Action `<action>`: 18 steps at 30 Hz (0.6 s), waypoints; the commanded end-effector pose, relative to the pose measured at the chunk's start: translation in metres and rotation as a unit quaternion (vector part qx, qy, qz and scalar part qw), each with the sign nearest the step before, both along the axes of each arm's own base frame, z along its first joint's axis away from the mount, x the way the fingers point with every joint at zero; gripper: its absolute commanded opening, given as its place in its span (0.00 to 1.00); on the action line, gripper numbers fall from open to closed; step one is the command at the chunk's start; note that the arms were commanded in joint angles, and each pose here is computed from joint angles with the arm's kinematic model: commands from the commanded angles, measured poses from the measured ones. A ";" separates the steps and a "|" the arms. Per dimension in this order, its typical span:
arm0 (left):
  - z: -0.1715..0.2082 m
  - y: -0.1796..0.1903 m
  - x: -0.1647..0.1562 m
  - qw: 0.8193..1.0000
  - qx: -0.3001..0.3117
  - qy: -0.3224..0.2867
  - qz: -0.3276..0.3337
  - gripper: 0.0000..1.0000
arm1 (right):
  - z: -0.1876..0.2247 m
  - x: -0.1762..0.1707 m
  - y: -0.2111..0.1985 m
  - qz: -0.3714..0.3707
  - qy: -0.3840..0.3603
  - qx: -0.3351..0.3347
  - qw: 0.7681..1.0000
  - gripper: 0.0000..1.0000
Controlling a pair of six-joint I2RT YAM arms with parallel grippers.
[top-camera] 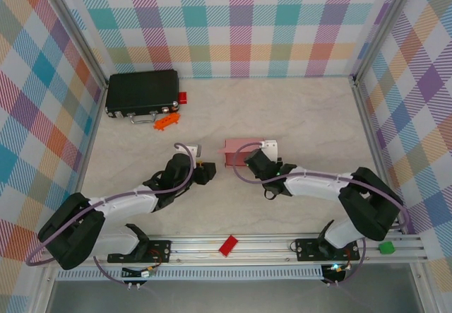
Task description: Fold the paper box
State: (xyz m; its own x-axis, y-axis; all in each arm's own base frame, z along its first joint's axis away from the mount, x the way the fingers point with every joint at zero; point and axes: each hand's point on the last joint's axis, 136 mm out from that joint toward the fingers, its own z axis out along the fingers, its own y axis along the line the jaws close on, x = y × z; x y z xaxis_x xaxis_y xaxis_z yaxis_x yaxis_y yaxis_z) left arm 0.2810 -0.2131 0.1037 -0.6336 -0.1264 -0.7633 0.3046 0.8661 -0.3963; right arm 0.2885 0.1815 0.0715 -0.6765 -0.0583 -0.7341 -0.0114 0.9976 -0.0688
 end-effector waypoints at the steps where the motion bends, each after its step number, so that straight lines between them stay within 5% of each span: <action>1: 0.002 0.011 -0.003 1.000 0.018 -0.006 0.022 0.58 | 0.000 -0.012 -0.010 0.001 0.007 -0.007 1.000 0.55; 18: 0.040 0.066 0.023 0.977 0.105 -0.029 0.181 0.67 | 0.008 -0.049 -0.079 -0.114 0.012 -0.028 0.993 0.65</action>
